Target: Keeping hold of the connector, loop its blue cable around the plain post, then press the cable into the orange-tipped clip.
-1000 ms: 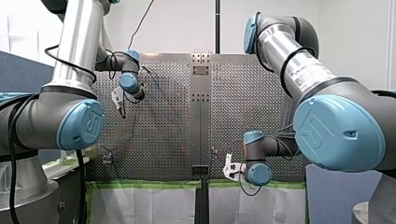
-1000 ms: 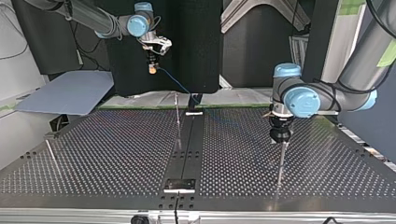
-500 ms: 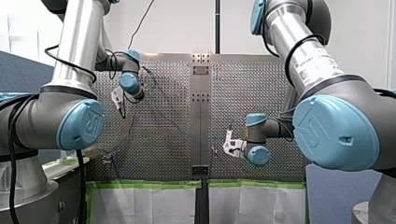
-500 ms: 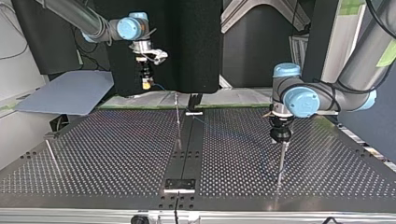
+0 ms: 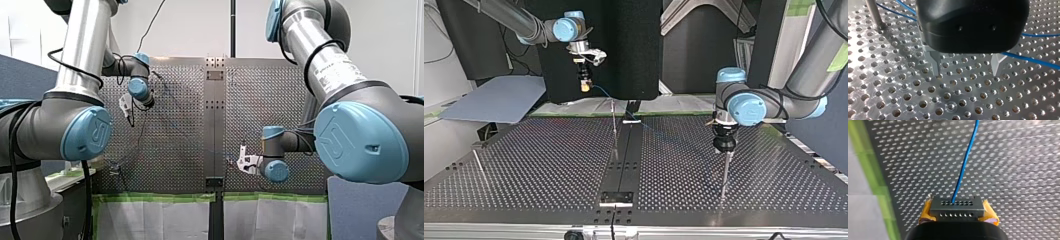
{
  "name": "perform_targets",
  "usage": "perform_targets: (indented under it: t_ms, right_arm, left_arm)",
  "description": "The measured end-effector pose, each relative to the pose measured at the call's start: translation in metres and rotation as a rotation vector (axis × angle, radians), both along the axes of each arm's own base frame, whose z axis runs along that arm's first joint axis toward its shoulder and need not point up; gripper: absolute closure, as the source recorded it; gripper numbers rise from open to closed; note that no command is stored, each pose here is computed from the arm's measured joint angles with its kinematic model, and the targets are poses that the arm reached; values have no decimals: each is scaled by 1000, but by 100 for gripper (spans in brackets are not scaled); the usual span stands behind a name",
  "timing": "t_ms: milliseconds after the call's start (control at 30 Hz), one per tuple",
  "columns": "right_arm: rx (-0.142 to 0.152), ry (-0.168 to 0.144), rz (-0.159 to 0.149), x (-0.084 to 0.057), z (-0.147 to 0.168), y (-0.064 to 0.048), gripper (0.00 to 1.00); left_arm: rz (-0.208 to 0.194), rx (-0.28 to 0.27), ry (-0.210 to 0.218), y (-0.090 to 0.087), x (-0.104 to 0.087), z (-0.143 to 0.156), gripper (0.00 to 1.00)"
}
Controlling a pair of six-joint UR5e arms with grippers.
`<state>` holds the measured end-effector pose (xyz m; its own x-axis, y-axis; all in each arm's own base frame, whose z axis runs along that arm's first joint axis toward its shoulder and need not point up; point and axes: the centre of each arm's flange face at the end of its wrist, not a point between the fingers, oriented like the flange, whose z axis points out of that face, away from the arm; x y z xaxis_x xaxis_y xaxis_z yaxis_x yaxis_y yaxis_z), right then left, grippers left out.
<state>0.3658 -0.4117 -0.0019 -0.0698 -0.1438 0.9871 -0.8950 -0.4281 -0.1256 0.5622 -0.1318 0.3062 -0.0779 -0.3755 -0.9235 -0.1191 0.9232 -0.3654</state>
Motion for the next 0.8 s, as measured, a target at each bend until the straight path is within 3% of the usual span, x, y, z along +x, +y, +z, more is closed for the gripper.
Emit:
perform_targets:
  t_ms: [133, 367, 567, 800]
  right_arm:
    - [24, 21, -3, -3, -16, 4, 98]
    - [33, 29, -3, -4, -21, 6, 98]
    - [34, 29, 0, -4, -22, 6, 98]
    - [34, 29, 1, -3, -22, 7, 98]
  left_arm:
    - [0, 0, 1, 0, 0, 0, 1]
    - [-21, -19, 0, -3, 0, 0, 1]
    - [-17, -69, 1, 1, 0, -3, 1]
    - [-2, -142, 2, 21, -5, -22, 1]
